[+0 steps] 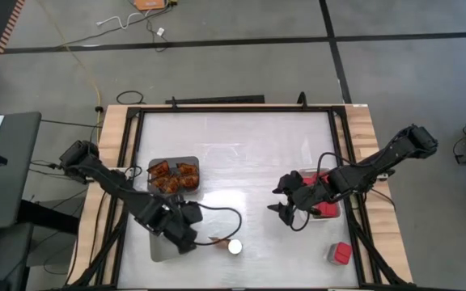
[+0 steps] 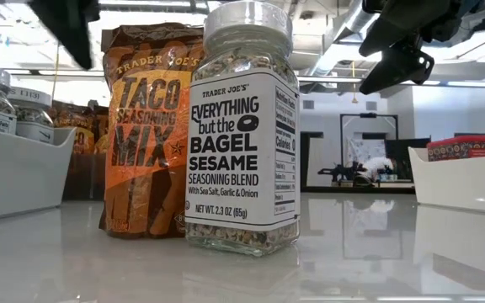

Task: Sort spices by type
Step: Put the orange spice pack into the black bin, then put the white spice bottle into the gray bin

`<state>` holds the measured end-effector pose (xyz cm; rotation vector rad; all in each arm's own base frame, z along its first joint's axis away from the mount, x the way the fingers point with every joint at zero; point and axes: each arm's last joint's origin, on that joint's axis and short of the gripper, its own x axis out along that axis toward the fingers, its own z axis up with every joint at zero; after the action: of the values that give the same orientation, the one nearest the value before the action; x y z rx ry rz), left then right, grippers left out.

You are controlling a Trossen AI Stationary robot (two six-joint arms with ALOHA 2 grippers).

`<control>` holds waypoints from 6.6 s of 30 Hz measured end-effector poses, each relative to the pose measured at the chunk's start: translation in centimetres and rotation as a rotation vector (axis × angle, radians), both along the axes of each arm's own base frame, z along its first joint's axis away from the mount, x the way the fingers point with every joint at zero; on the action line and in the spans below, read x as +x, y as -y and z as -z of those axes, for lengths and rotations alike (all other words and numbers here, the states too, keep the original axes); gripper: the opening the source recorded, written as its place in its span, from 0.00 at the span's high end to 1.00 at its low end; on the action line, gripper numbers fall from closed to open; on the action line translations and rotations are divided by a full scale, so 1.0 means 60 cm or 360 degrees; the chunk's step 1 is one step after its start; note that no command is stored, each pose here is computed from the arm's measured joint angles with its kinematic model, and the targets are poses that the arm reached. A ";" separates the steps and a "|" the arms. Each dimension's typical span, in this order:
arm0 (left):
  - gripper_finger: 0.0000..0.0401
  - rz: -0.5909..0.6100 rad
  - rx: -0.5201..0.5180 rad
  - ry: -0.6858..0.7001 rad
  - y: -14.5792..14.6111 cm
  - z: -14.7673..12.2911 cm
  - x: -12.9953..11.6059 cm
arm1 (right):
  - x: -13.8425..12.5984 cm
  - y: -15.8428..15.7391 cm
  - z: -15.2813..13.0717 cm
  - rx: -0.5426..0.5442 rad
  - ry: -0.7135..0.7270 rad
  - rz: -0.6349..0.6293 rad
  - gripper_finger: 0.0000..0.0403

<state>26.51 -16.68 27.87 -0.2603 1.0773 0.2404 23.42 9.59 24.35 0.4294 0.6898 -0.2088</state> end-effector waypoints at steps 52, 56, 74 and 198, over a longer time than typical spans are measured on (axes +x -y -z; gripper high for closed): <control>1.00 0.0422 -0.0073 0.0093 0.005 0.022 0.137 | -0.024 -0.029 0.010 -0.0101 -0.0131 -0.0221 0.18; 1.00 0.0349 -0.0076 0.0141 -0.032 -0.037 0.119 | -0.020 -0.024 0.009 -0.0106 -0.0119 -0.0205 0.18; 1.00 -0.0100 0.0007 0.0221 -0.178 -0.060 -0.081 | -0.012 -0.003 0.010 -0.0127 -0.0137 -0.0136 0.18; 0.15 0.0240 -0.0114 0.0526 -0.086 -0.007 0.213 | -0.055 -0.014 0.032 -0.0115 -0.0511 -0.0106 0.18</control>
<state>39.31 -11.49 28.30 -0.2709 0.7737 0.0213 20.13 10.43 22.45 0.3052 1.0067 -0.2416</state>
